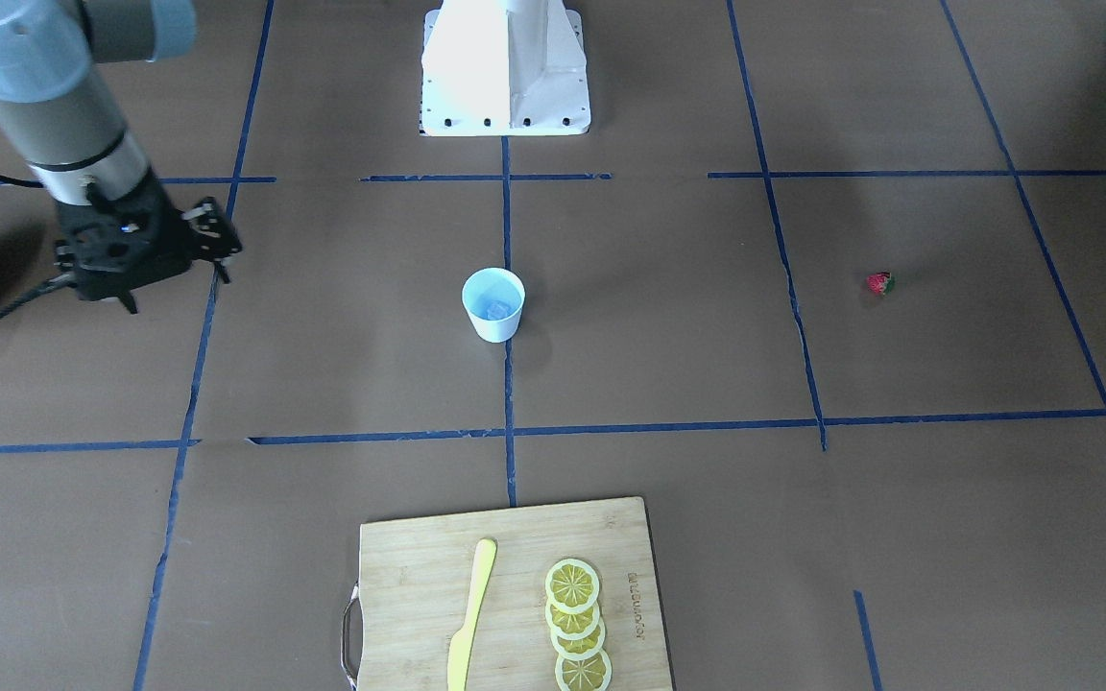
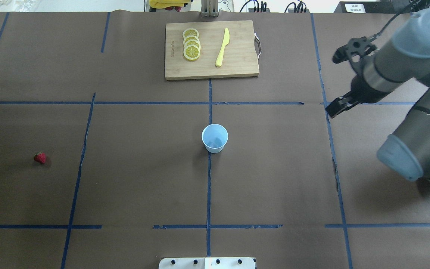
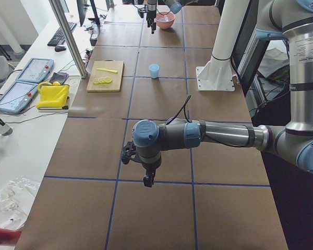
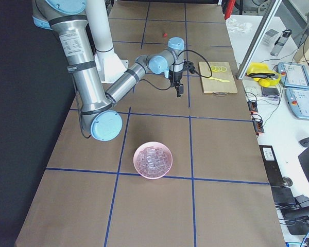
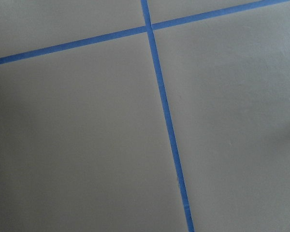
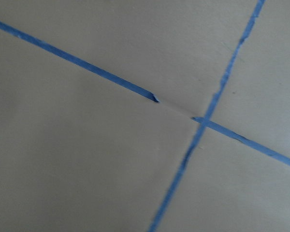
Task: Put ice and strawberries in cup
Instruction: 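Move the right gripper back to the pink ice bowl, then grasp another ice cube from the pink bowl with the right gripper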
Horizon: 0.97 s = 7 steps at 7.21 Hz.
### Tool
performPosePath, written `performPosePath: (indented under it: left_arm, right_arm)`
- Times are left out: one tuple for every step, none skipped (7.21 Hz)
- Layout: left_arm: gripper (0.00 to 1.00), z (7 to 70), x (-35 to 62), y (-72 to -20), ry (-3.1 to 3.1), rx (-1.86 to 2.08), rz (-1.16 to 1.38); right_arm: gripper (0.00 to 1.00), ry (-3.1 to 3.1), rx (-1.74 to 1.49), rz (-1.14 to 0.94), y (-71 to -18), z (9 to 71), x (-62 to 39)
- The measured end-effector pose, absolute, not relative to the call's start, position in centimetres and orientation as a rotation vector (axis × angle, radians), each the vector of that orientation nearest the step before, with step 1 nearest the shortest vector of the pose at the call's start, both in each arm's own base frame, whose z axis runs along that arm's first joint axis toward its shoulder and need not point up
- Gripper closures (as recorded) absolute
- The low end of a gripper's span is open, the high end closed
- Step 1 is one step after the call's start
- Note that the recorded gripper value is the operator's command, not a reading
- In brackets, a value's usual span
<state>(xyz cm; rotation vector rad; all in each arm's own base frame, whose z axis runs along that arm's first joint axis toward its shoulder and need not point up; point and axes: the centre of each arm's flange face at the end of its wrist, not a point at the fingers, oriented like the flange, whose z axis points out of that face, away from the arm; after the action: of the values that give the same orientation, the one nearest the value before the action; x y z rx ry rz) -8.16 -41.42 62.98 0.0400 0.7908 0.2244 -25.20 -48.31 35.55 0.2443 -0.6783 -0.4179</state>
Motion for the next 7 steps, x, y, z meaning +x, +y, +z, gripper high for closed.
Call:
performPosePath:
  left_arm:
    - [0.00,63.0,-8.2,-41.4,0.791,0.040,0.224]
    - [0.00,63.0,-8.2,-41.4,0.791,0.040,0.224]
    - [0.00,62.9,-8.2,-41.4,0.791,0.041,0.225]
    - [0.00,62.9,-8.1,-41.3,0.791,0.042,0.225]
    - [0.00,62.9,-8.1,-41.3,0.792,0.042,0.225]
    - [0.00,62.9,-8.1,-41.3,0.792,0.041,0.225]
    - [0.00,62.9,-8.1,-41.3,0.792,0.041,0.225]
  right_arm:
    - [0.02,-0.658,0.249,-0.478,-48.4,39.5,-20.0]
    - [0.02,-0.656,0.249,-0.528,-48.0,42.8,-15.2]
    - [0.02,-0.665,0.250,-0.578,-47.1,45.9,-10.9]
    - [0.02,-0.670,0.252,-0.636,-45.7,48.6,-7.8]
    - [0.03,-0.669,0.260,-0.711,-44.3,50.7,-6.1]
    - [0.03,-0.662,0.284,-0.791,-42.8,52.7,-5.1]
    - [0.05,-0.652,0.331,-0.846,-41.5,54.9,-4.6]
